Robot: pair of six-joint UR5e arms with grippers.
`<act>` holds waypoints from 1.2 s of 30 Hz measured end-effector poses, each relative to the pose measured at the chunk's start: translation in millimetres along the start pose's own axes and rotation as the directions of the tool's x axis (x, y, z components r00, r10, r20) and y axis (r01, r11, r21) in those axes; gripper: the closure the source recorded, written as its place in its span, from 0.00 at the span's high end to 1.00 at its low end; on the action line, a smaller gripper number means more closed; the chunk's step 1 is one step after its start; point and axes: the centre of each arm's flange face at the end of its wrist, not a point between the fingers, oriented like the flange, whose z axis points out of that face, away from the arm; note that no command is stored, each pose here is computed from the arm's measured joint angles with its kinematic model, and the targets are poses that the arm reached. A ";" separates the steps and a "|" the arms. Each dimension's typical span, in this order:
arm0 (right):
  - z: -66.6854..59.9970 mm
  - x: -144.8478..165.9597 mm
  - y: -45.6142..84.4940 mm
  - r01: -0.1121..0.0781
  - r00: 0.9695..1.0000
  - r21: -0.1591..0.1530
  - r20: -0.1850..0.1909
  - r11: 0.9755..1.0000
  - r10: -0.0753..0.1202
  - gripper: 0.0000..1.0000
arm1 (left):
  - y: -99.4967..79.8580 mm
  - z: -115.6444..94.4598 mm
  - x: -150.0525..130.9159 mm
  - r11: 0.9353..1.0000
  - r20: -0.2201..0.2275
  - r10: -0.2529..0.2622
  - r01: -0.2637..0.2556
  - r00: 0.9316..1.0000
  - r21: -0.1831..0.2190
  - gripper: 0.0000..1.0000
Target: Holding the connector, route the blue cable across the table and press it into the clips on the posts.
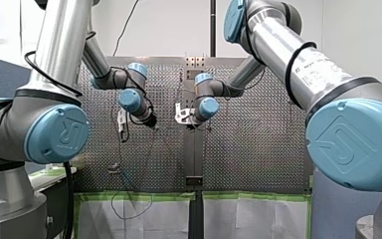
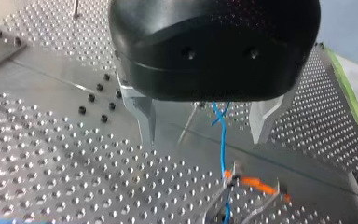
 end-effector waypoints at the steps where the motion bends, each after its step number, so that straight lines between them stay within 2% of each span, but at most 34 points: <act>1: 0.0 0.0 0.1 0.000 1.000 0.000 0.000 1.000 0.000 0.00 | -2.1 -0.3 0.2 1.000 0.002 -0.001 0.001 1.000 0.005 1.00; 9: 0.7 0.3 3.1 -0.003 1.000 -0.004 -0.002 1.000 0.003 0.00 | -12.9 0.5 -2.1 0.999 0.053 -0.035 0.035 0.998 0.011 1.00; 16: 2.2 0.8 11.6 -0.013 1.000 -0.015 -0.002 1.000 0.013 0.00 | -23.2 7.3 2.3 1.000 0.057 -0.030 0.030 0.998 -0.006 1.00; 27: 3.6 1.2 20.6 -0.018 1.000 -0.023 -0.001 1.000 0.018 0.00 | -66.4 23.4 8.2 0.999 0.076 -0.033 0.034 0.997 -0.011 1.00; 31: 3.9 1.3 22.0 -0.019 1.000 -0.024 -0.002 1.000 0.019 0.00 | -70.1 30.8 13.8 0.999 0.078 -0.030 0.033 0.997 -0.039 1.00; 36: 4.0 1.4 23.0 -0.019 1.000 -0.026 -0.002 0.999 0.019 0.00 | -65.9 46.0 21.2 0.996 0.085 -0.035 0.042 0.996 -0.077 1.00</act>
